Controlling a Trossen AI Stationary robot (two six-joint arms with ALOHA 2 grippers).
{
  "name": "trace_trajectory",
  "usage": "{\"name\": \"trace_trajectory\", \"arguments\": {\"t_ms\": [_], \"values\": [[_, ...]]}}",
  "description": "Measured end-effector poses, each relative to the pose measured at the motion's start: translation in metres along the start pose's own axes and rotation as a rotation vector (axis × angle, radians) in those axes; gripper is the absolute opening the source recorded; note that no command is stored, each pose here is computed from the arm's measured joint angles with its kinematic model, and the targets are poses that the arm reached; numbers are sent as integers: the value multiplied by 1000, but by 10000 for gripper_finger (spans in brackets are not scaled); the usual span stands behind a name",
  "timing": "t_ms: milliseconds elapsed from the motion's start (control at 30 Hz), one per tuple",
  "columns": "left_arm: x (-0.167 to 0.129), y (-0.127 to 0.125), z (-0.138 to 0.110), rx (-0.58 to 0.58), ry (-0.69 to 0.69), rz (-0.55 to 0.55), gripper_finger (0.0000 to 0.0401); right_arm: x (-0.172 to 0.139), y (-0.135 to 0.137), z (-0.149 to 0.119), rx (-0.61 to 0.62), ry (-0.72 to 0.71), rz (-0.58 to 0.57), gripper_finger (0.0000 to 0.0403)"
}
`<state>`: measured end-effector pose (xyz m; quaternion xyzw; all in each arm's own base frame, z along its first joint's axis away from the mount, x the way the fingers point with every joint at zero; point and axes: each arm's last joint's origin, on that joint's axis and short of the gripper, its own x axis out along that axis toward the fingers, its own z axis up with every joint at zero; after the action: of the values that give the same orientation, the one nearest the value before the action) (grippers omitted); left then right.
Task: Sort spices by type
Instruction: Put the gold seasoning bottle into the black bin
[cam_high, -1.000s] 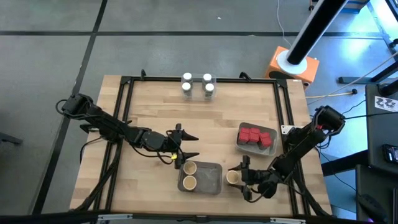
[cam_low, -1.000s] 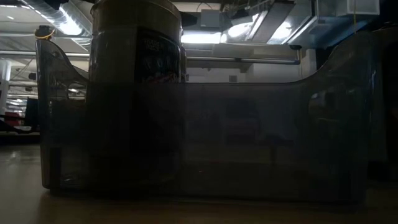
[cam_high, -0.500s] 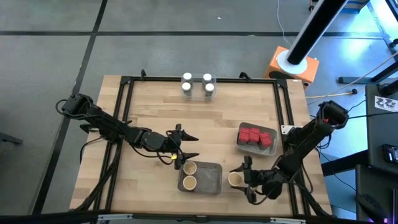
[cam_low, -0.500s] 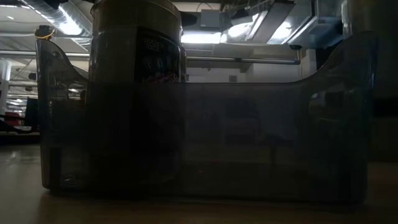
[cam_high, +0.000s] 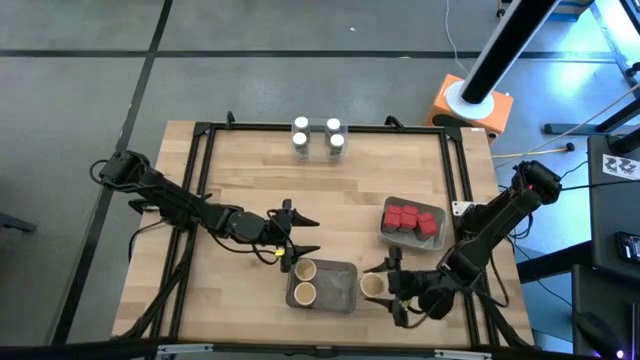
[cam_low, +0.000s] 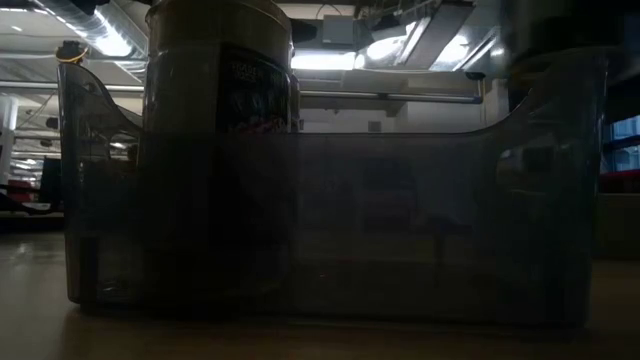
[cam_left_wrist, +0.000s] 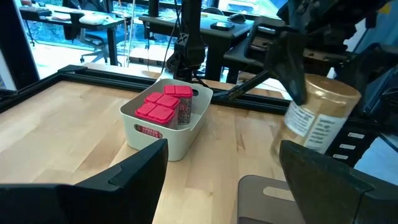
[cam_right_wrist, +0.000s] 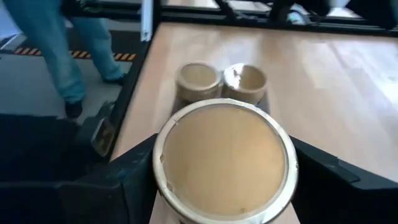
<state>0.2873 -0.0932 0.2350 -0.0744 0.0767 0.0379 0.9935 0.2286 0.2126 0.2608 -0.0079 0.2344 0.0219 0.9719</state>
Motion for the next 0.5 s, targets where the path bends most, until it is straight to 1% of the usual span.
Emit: {"name": "trace_trajectory", "arguments": {"t_ms": [167,333,500], "values": [[0,0,0,0,0,0,292,12,-16,8,16,-10,-43,278],[0,0,0,0,0,0,292,26,-25,17,33,-78,-5,278],[0,0,0,4,1,0,292,52,-29,12,33,-73,24,278]]}}
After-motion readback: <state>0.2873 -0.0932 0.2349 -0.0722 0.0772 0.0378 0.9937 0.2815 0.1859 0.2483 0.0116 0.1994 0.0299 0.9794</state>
